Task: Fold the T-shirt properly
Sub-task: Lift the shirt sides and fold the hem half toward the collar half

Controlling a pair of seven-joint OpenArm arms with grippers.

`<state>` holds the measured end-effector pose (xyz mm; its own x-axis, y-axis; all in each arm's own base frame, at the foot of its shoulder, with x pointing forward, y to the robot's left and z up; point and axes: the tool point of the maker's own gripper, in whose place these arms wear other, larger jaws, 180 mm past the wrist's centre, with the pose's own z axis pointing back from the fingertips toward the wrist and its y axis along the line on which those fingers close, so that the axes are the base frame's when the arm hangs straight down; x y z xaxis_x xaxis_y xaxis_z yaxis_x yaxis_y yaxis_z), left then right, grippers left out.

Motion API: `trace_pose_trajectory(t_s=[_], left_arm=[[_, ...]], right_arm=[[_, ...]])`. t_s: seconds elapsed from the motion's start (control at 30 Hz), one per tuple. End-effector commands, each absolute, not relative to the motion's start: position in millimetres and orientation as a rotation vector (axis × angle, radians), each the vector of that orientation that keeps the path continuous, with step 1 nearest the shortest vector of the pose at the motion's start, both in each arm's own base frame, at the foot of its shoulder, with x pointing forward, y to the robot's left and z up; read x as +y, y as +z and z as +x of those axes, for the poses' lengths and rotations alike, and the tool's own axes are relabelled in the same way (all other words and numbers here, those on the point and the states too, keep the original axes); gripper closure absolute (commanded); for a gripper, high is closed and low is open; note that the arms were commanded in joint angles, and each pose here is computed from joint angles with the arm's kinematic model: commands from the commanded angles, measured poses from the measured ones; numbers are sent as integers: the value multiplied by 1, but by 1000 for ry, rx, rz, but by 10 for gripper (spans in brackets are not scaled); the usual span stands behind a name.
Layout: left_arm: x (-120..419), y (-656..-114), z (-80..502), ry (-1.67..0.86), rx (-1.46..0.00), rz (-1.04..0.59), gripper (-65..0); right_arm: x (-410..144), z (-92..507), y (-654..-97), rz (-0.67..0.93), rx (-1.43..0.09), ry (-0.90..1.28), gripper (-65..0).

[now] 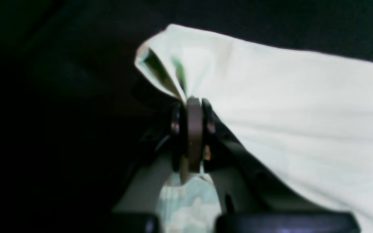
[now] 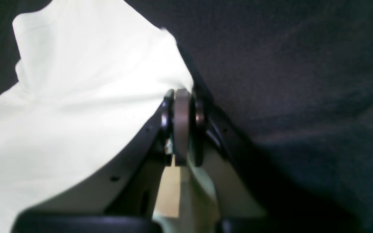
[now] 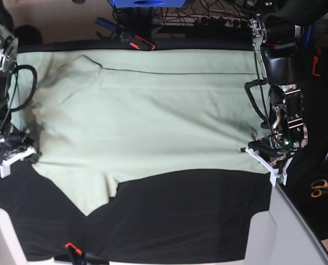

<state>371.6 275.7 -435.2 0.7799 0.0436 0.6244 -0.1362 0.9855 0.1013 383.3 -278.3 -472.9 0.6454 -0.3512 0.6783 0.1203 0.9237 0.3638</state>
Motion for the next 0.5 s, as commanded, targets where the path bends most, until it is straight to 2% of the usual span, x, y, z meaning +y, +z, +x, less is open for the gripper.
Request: trace_pose_trajectory(t_s=[0.0,0.47], left_arm=[[285,-417,382,96,-725,175,0],[282,-414,343,47,-745,215,0]], right_arm=[[-291,399,-451,286,-907,-272,0],[-283,369,-441,283,-928,-200,0]])
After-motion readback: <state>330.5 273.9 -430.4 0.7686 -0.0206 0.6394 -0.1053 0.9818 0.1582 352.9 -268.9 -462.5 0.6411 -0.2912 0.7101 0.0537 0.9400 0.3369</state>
